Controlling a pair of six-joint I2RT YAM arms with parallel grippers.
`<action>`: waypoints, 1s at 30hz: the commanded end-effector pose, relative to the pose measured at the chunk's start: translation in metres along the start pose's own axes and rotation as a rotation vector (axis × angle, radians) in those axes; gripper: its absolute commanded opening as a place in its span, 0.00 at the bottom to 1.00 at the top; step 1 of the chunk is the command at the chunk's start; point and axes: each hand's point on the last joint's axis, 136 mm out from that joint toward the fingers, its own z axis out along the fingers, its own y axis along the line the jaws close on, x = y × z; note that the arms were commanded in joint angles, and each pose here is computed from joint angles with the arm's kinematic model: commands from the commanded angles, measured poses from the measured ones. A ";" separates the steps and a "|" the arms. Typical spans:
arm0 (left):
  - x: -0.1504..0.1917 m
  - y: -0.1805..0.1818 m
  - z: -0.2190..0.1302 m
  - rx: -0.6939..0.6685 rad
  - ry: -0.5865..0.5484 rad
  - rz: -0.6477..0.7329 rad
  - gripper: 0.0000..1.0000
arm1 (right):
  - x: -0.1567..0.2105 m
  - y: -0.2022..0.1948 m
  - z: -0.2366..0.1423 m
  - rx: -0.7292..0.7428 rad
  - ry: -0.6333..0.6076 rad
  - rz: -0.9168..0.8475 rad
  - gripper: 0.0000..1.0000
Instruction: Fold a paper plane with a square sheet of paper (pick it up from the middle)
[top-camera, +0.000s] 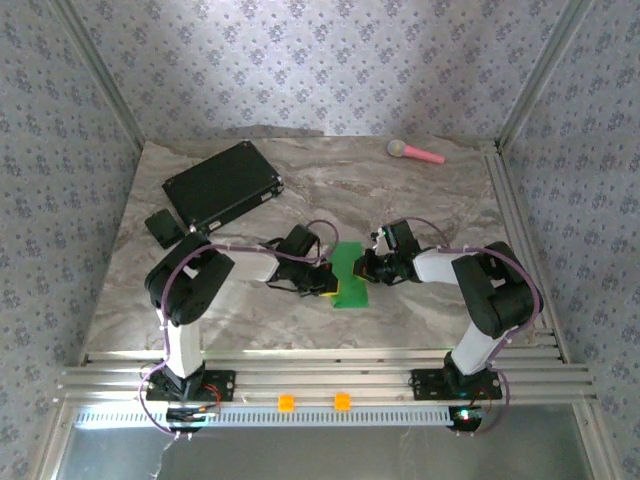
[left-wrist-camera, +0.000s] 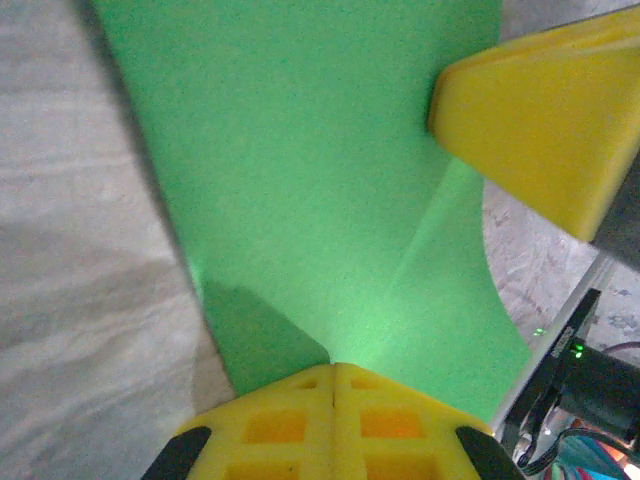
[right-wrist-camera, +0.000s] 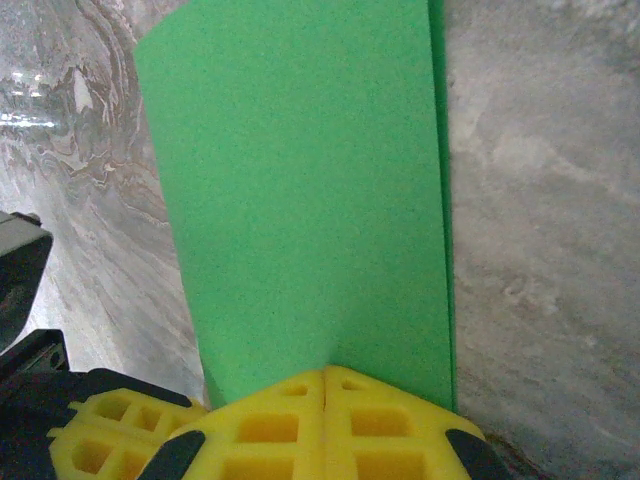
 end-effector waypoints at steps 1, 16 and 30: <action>0.034 0.034 -0.005 -0.140 0.077 -0.020 0.03 | 0.029 -0.061 0.002 0.215 0.057 0.101 0.00; -0.009 -0.036 -0.010 0.032 -0.061 0.049 0.00 | 0.027 -0.059 0.000 0.215 0.056 0.100 0.00; 0.052 0.040 -0.004 -0.141 0.071 0.040 0.00 | 0.029 -0.063 -0.001 0.230 0.062 0.109 0.00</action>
